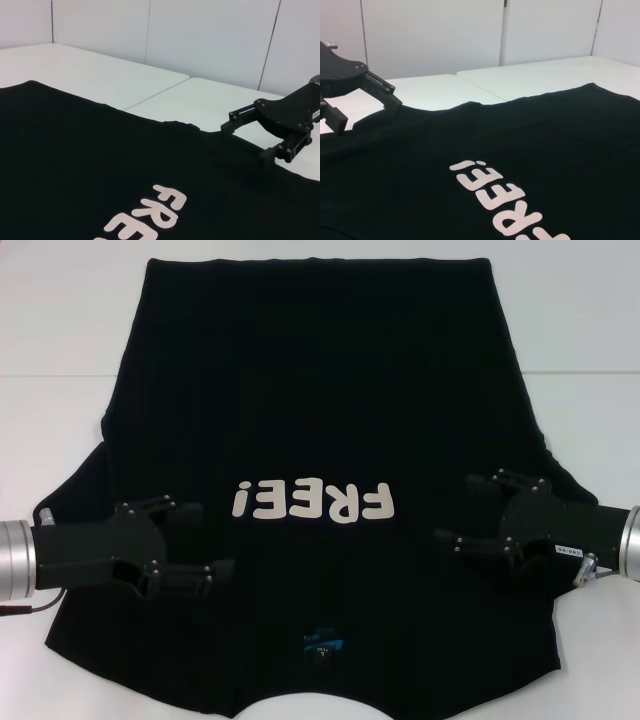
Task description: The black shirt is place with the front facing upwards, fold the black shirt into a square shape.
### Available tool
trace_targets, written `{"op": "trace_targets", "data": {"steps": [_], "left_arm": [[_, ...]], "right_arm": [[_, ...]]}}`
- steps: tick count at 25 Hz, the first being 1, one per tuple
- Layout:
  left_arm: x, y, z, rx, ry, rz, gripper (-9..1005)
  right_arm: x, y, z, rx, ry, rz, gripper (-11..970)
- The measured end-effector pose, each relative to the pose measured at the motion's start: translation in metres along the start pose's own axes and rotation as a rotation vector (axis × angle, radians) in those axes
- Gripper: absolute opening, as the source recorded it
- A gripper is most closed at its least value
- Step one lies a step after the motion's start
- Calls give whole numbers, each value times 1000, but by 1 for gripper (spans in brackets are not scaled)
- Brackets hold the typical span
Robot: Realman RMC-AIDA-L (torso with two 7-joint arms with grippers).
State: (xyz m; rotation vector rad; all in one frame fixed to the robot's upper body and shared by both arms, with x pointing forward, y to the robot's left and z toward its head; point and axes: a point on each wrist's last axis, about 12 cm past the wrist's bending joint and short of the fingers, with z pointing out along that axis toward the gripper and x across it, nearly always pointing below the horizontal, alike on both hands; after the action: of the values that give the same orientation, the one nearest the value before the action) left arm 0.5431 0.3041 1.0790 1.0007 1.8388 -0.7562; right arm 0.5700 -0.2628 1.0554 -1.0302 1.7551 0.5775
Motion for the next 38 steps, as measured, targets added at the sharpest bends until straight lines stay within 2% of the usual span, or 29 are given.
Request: {"op": "trace_targets", "data": {"steps": [18,21,24,28,31,38], "left_arm": [[5,-1,1,5,28,-14,943],[5,-1,1,4,25,-46,942],[1,2,-3,-5,15,-180,941],[-7,10,-13,-4,5,-439,940],[-15,20,-23,1,49,-647,939],[-31,38,-51,-46,97,-933,937]], "right_arm": [[-2,0,1,-6,0,-4,925],[-3,1,1,-16,-8,9,925],[-4,1,1,-25,-13,29,925],[-4,0,0,-23,-9,41,926],[-2,-1,-1,-13,0,45,926],[2,0,-3,-9,10,50,925]]}}
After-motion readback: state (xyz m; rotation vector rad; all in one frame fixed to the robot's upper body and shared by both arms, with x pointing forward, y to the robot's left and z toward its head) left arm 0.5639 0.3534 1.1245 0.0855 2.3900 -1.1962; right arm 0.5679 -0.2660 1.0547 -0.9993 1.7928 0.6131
